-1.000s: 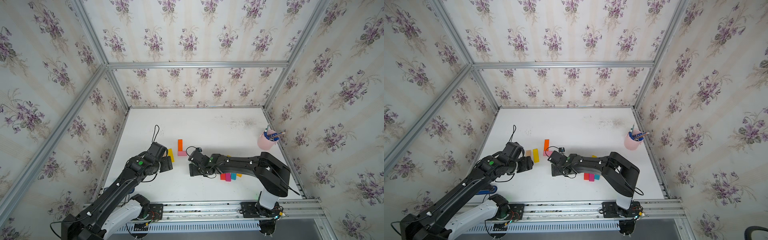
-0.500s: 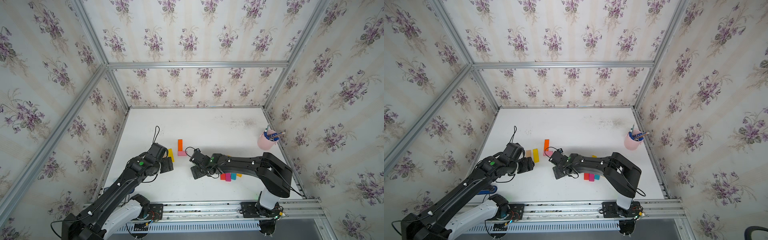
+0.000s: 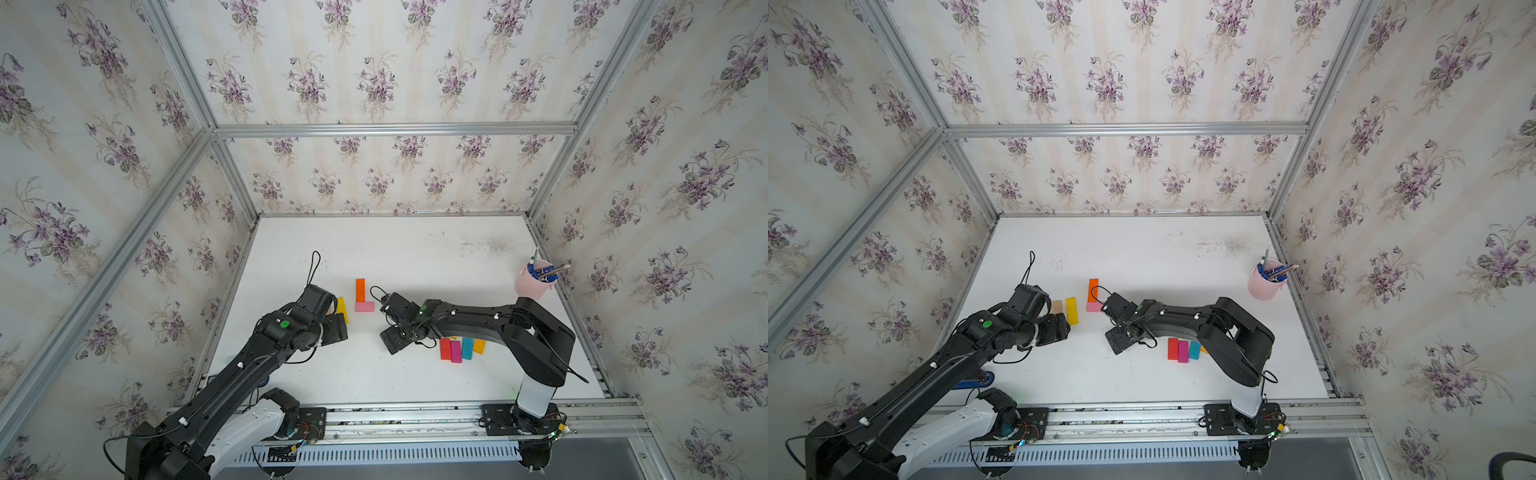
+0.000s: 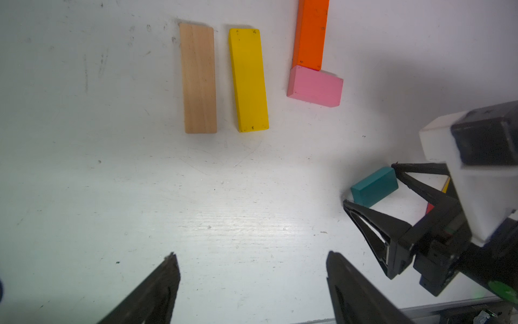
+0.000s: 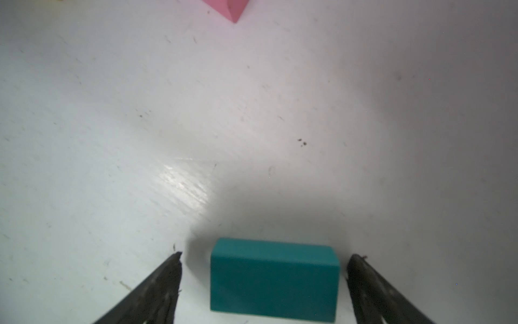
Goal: Assemble the letter h with building blocks
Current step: Pick up the building block from the center of the board.
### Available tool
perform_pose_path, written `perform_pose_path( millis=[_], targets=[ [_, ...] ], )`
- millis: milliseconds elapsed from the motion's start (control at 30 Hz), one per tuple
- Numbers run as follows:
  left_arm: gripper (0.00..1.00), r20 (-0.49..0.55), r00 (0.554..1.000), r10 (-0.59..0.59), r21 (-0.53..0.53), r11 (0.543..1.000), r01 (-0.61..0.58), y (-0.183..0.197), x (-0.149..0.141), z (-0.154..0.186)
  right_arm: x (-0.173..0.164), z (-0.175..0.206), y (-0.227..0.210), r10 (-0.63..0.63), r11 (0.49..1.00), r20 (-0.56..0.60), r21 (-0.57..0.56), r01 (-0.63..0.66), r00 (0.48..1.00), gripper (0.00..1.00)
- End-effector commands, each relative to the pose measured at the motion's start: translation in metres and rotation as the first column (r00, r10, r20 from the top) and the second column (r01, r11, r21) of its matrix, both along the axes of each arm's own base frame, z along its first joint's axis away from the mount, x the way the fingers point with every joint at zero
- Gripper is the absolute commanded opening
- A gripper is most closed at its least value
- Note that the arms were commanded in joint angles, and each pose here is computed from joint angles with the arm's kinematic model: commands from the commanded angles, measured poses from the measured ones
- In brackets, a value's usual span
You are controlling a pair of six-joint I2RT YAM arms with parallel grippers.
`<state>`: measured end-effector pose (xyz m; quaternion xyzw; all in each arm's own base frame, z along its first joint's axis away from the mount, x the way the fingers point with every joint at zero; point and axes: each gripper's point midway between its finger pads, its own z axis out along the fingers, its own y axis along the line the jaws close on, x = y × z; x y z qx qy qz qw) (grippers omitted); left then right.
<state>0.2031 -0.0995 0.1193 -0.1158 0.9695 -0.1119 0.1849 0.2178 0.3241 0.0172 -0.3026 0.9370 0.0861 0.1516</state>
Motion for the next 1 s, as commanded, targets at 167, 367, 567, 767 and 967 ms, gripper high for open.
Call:
perform_pose_path(
  millis=[167, 367, 567, 767, 967],
  targets=[
    [0.84, 0.018, 1.0, -0.01, 0.0, 1.0, 0.01, -0.001, 0.005, 0.002, -0.007, -0.007, -0.006, -0.02, 1.0, -0.04, -0.006, 0.02, 0.999, 0.81],
    [0.84, 0.014, 1.0, -0.008, -0.005, 1.0, 0.008, -0.002, 0.006, 0.001, -0.011, -0.008, -0.008, -0.076, 0.997, -0.047, 0.0, 0.076, 0.996, 0.77],
    [0.84, 0.018, 1.0, -0.006, -0.003, 1.0, 0.006, -0.001, 0.007, 0.002, -0.016, -0.012, -0.003, -0.115, 0.993, -0.036, -0.033, 0.114, 0.993, 0.76],
    [0.84, 0.012, 1.0, -0.003, 0.001, 1.0, 0.003, 0.002, 0.004, -0.001, -0.014, -0.013, -0.013, -0.183, 0.981, -0.016, -0.063, 0.181, 0.983, 0.77],
    [0.84, 0.013, 1.0, 0.004, 0.003, 1.0, -0.004, 0.004, 0.004, -0.003, -0.01, -0.005, -0.017, -0.232, 0.971, 0.005, -0.057, 0.232, 0.973, 0.55]
  ],
)
